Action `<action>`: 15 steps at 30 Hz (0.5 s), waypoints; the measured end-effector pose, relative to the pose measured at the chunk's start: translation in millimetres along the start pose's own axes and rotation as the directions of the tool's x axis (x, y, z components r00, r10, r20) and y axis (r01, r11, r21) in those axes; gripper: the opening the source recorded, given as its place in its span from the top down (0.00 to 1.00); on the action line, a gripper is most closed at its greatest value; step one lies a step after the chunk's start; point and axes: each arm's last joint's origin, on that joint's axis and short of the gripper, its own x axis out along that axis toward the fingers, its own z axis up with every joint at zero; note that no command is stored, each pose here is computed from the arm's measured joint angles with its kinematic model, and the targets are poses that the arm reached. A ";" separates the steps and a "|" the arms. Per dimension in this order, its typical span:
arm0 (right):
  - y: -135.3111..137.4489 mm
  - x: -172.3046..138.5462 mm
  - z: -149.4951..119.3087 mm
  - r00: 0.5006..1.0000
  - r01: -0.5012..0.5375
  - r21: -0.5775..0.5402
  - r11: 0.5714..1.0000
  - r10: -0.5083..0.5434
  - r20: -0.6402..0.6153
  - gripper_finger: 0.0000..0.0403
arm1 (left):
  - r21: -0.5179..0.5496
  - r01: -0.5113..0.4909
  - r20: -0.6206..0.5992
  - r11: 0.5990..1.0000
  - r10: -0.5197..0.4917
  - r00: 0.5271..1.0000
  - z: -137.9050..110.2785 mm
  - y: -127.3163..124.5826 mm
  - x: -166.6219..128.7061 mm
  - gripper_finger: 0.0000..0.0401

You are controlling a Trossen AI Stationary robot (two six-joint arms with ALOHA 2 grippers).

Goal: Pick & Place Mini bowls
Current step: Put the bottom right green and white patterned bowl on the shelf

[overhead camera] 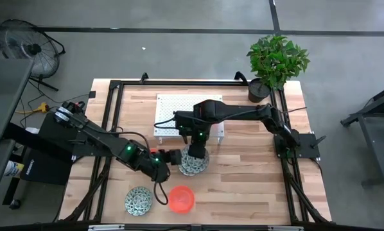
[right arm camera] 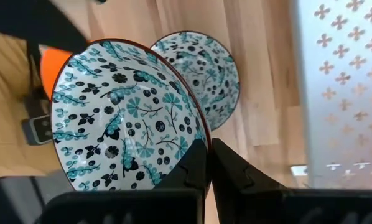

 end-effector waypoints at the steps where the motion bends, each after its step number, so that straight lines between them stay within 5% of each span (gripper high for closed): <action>1: -1.2 -0.4 0.5 1.000 -0.009 0.011 1.000 0.009 -0.001 1.00 | 0.008 0.005 -0.015 1.000 -0.005 1.000 -0.7 -1.0 -0.1 0.59; 15: -24.2 -7.3 6.6 0.999 -0.039 0.129 0.991 0.038 0.006 1.00 | 0.091 0.112 -0.150 0.990 -0.098 0.984 -9.6 -14.8 -1.6 0.59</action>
